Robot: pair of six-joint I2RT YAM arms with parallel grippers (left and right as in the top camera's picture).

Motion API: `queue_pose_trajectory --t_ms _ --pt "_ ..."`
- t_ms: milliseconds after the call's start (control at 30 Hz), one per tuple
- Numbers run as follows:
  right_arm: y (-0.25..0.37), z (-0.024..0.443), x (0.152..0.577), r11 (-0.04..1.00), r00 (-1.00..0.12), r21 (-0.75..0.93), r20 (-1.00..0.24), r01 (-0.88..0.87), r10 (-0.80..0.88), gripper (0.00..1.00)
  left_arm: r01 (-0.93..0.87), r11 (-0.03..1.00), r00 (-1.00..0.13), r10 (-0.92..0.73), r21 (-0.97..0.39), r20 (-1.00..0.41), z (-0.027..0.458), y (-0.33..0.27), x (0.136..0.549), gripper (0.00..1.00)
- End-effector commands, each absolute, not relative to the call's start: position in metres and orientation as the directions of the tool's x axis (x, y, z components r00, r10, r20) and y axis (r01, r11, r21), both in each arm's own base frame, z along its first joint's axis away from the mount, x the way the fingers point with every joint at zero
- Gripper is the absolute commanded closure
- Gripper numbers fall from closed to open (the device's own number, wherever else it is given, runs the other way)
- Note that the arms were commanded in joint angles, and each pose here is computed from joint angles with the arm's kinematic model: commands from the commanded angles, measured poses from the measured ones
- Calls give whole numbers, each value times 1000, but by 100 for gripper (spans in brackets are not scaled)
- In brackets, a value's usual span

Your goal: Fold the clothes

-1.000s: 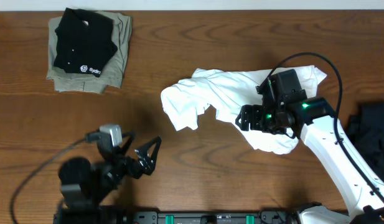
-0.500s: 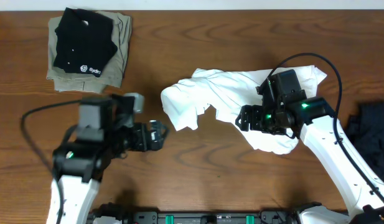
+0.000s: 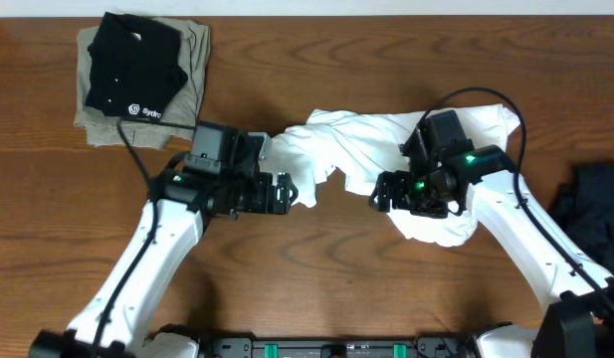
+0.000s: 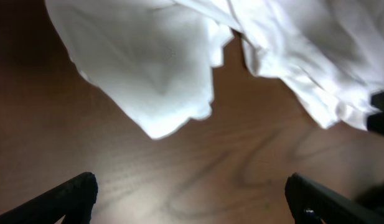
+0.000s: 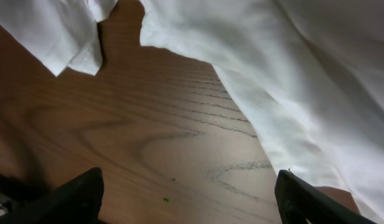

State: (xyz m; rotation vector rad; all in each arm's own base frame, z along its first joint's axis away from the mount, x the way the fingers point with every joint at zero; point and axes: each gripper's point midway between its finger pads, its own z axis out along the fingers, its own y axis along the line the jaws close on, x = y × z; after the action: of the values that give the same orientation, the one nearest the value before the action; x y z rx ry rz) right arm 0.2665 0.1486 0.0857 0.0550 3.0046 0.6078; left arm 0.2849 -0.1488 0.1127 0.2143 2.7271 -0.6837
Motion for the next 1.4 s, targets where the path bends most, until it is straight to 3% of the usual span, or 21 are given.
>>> queue_pose_trajectory --t_ms 0,300,600,1100,1367 --pt "162 82 261 915 -998 402 -60 -36 -13 14 175 897 -949 45 -406 -311 95 -146 296 2" --pt "171 81 262 914 -996 401 -82 -66 -36 14 57 911 -987 -10 -409 -161 39 -148 302 0" --pt "168 80 264 923 -996 380 -89 -61 -29 14 69 877 -984 -17 -475 -175 37 -162 312 19" --pt "167 80 264 923 -996 380 -85 -59 -29 16 4 871 -995 -45 -492 -88 9 -166 309 25" --pt "167 78 263 930 -996 364 -84 -50 -21 30 13 856 -995 -41 -517 -93 12 -171 310 63"
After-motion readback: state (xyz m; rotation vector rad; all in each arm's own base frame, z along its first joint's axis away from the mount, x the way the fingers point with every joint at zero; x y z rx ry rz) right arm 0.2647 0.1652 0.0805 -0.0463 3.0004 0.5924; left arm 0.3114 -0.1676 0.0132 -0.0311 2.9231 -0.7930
